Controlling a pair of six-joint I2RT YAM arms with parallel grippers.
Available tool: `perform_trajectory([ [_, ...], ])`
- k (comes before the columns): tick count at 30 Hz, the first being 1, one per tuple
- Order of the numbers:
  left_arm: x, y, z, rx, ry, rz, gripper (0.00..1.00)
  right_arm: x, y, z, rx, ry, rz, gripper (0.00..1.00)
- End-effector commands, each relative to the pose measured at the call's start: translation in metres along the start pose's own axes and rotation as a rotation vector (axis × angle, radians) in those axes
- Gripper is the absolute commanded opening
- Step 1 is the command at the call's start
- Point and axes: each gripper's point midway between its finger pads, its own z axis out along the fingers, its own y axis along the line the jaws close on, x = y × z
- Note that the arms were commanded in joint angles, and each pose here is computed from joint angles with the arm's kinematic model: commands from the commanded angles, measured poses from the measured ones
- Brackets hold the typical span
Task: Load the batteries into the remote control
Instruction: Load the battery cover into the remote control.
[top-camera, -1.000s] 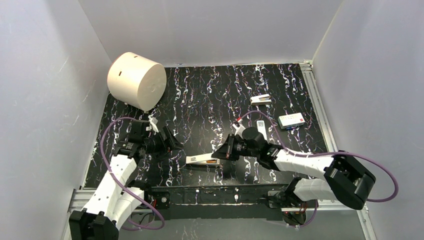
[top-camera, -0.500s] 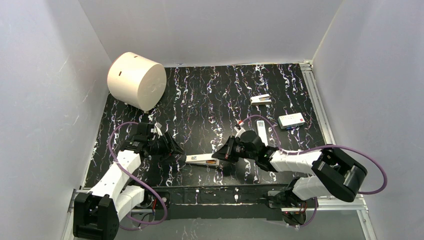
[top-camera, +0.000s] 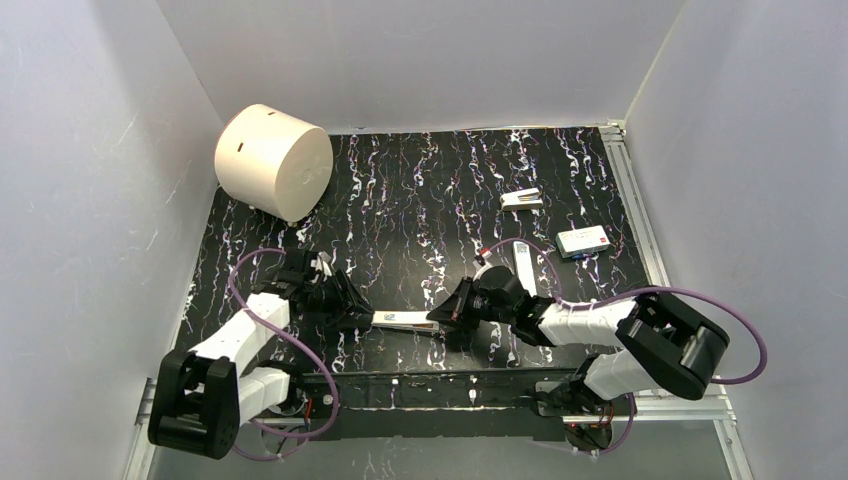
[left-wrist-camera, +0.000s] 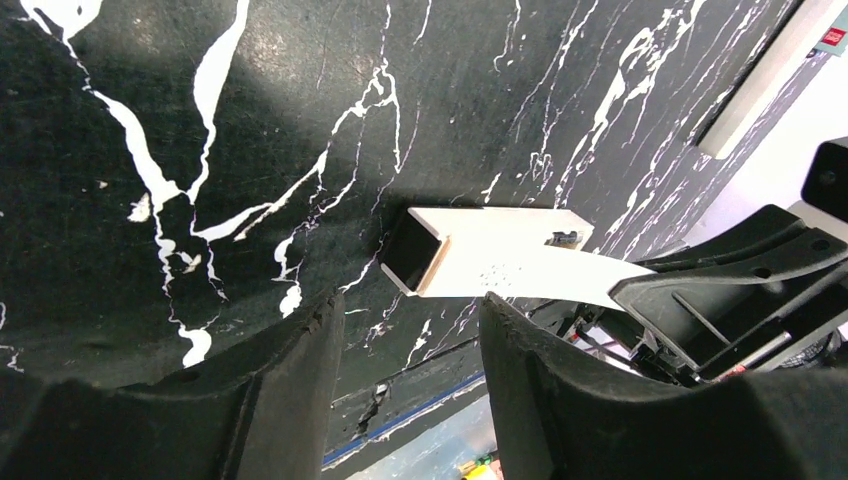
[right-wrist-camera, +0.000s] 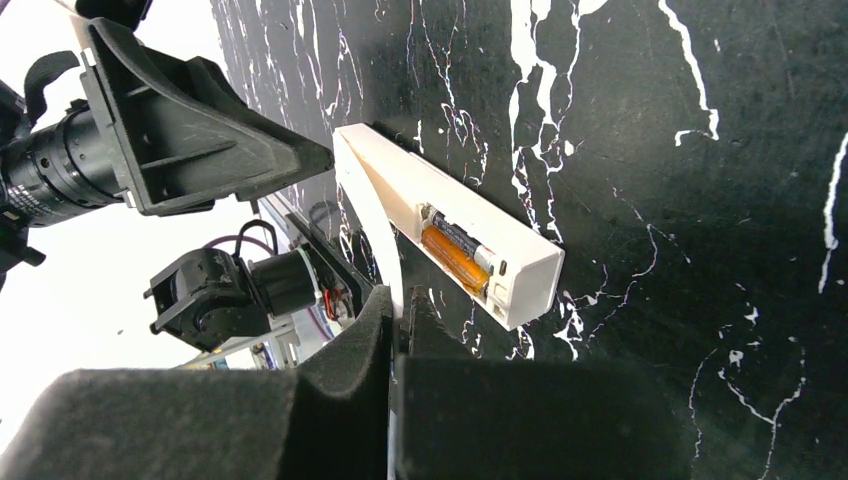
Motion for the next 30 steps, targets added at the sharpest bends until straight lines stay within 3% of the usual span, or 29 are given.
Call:
perform_trajectory([
  [1, 0.003, 0.001, 0.007, 0.007, 0.022, 0.006, 0.49, 0.001, -0.033, -0.004, 0.119, -0.026, -0.004, 0.01],
  [30, 0.02, 0.023, 0.033, -0.103, 0.112, 0.059, 0.32, 0.006, -0.059, -0.004, 0.257, -0.038, -0.012, 0.01],
])
